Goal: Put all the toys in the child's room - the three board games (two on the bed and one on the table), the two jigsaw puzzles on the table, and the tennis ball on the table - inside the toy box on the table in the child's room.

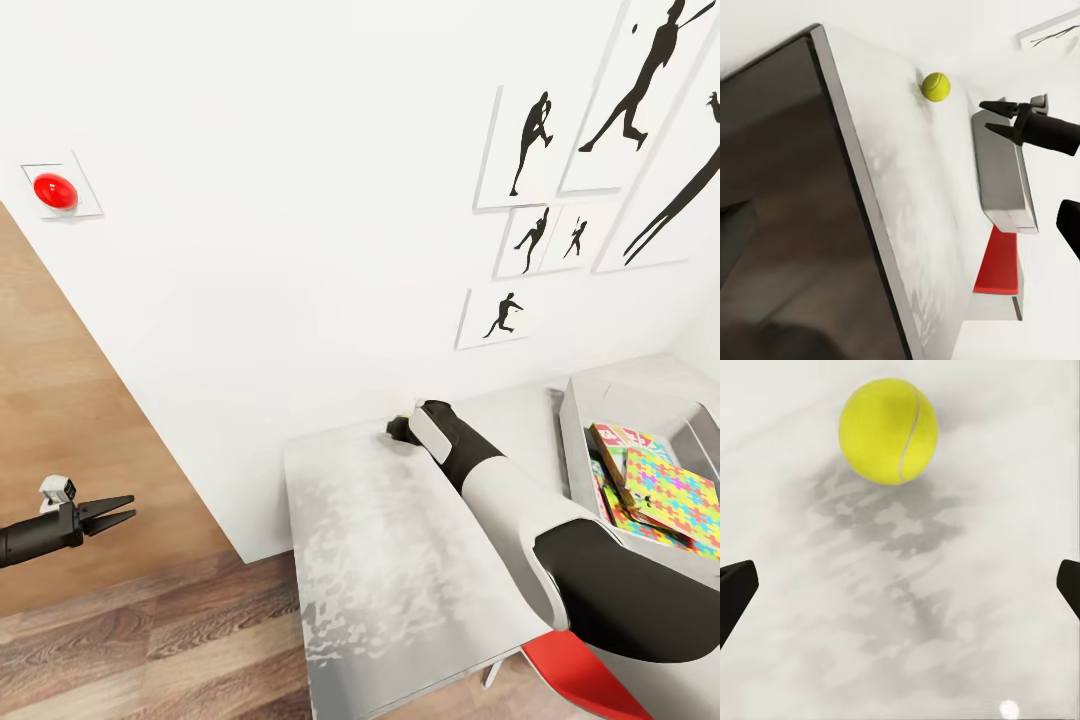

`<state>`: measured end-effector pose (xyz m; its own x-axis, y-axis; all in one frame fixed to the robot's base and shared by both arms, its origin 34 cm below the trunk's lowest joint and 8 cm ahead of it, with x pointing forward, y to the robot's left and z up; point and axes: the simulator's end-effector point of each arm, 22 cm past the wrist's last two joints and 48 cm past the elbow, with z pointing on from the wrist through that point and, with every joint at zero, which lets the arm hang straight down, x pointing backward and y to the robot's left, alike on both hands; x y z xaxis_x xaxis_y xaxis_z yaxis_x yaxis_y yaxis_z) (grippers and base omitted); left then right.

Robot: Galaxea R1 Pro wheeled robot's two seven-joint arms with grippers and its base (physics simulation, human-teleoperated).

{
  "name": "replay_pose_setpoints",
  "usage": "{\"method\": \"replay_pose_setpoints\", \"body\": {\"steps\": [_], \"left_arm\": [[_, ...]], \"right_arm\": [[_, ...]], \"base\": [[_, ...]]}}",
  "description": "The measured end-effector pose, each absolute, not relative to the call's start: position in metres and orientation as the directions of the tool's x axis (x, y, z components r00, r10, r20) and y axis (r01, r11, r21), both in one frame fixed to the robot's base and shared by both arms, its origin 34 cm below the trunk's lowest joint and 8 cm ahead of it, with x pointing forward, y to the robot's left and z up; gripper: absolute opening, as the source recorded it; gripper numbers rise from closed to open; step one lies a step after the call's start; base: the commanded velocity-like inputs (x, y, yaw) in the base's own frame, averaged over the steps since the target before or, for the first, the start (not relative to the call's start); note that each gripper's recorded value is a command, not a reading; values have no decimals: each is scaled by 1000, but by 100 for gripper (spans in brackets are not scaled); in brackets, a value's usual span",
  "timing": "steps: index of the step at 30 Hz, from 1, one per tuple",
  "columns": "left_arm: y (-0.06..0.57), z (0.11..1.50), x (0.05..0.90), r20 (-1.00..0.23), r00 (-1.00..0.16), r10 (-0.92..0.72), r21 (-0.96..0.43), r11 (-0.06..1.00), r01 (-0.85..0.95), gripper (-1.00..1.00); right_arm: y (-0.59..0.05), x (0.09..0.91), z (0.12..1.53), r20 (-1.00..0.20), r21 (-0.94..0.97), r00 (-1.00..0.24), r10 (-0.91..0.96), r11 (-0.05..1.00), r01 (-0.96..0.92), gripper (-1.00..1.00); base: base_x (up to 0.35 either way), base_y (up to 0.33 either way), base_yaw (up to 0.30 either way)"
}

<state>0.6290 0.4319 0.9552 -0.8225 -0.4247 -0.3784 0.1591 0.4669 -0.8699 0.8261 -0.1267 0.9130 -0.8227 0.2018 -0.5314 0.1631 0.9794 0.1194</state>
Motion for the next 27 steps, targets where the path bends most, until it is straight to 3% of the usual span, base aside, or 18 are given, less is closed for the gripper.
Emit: {"method": "replay_pose_setpoints", "body": {"steps": [27], "left_arm": [[427,954,630,-375,-824,-424,-874,458,162,100]], "right_arm": [[-140,829,915,-539,105,-817,205,979,177,100]], "base": [[0,0,0]]}}
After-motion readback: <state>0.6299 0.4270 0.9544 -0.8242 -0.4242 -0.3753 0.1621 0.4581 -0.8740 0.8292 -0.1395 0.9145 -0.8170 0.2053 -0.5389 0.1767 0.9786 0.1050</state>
